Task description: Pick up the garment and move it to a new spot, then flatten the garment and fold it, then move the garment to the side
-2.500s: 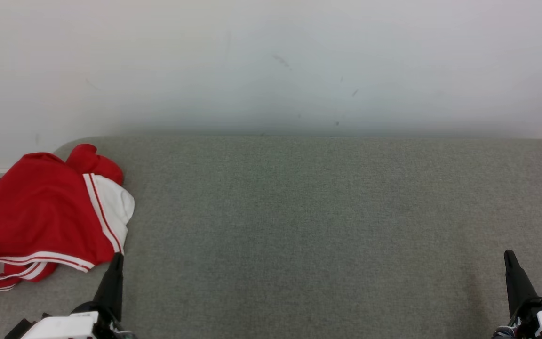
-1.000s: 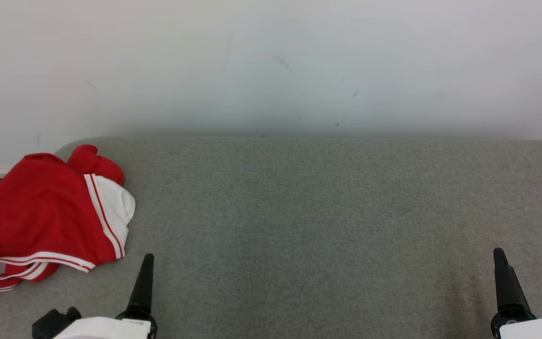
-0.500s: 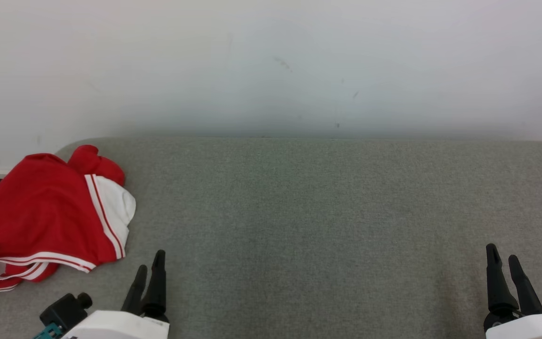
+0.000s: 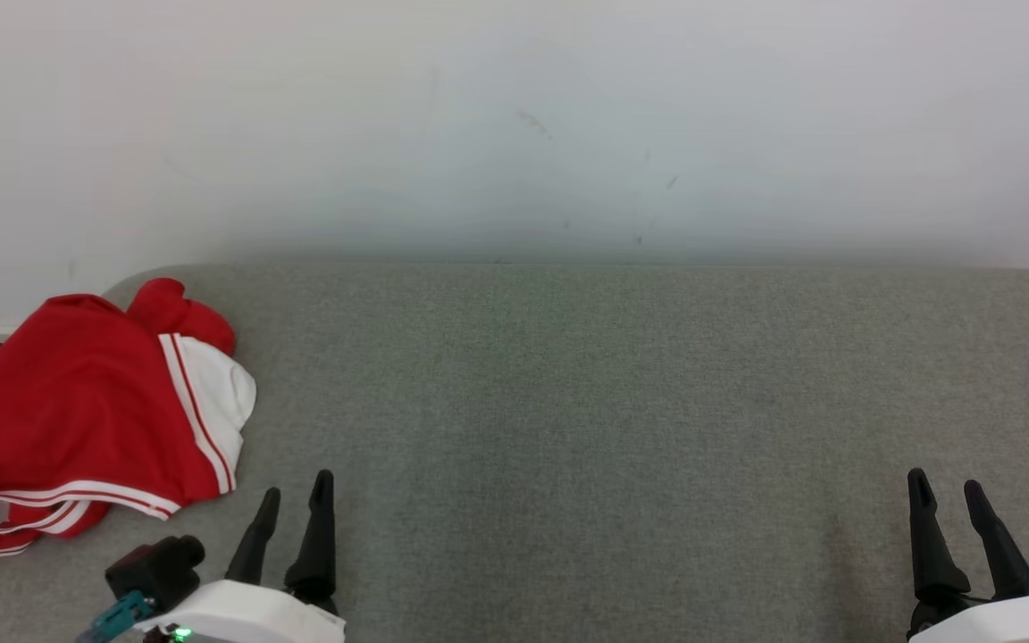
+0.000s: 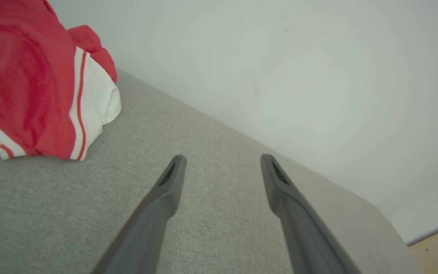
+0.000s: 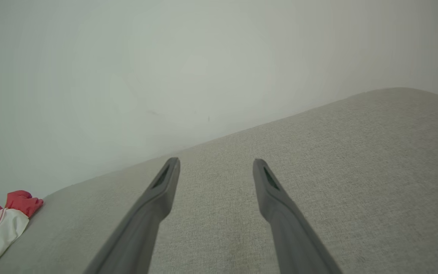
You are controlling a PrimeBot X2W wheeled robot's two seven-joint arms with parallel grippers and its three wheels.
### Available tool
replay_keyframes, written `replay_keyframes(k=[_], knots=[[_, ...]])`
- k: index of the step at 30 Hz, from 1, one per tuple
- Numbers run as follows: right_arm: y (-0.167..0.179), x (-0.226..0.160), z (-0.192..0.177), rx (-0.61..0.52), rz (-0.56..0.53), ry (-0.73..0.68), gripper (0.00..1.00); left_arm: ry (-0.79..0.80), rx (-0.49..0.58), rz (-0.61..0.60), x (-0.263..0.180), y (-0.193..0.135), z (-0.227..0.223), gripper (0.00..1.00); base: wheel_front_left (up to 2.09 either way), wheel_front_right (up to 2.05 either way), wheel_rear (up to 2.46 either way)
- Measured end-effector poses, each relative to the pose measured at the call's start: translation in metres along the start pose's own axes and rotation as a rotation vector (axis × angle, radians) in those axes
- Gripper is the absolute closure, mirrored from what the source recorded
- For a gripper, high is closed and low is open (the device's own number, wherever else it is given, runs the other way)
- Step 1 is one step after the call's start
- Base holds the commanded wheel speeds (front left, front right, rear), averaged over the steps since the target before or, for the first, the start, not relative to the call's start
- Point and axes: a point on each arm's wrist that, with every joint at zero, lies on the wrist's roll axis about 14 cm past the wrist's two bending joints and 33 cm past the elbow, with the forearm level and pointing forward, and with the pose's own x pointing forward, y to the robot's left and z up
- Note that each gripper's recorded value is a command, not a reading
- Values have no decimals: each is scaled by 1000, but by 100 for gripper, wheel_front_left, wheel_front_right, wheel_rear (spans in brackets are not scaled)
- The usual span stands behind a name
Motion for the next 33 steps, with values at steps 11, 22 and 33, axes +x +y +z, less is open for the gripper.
replay_keyframes(k=[11,22,33], knots=[[-1,1,-1,-136,16,3,0,0,164,-32,0,-6,-1,0,0,0,0],[-4,0,1,-245,21,-3,0,10,303,-67,2,-8,-5,0,0,0,0],[-8,0,0,-325,20,-6,0,4,417,-101,3,-13,-8,0,0,0,0]])
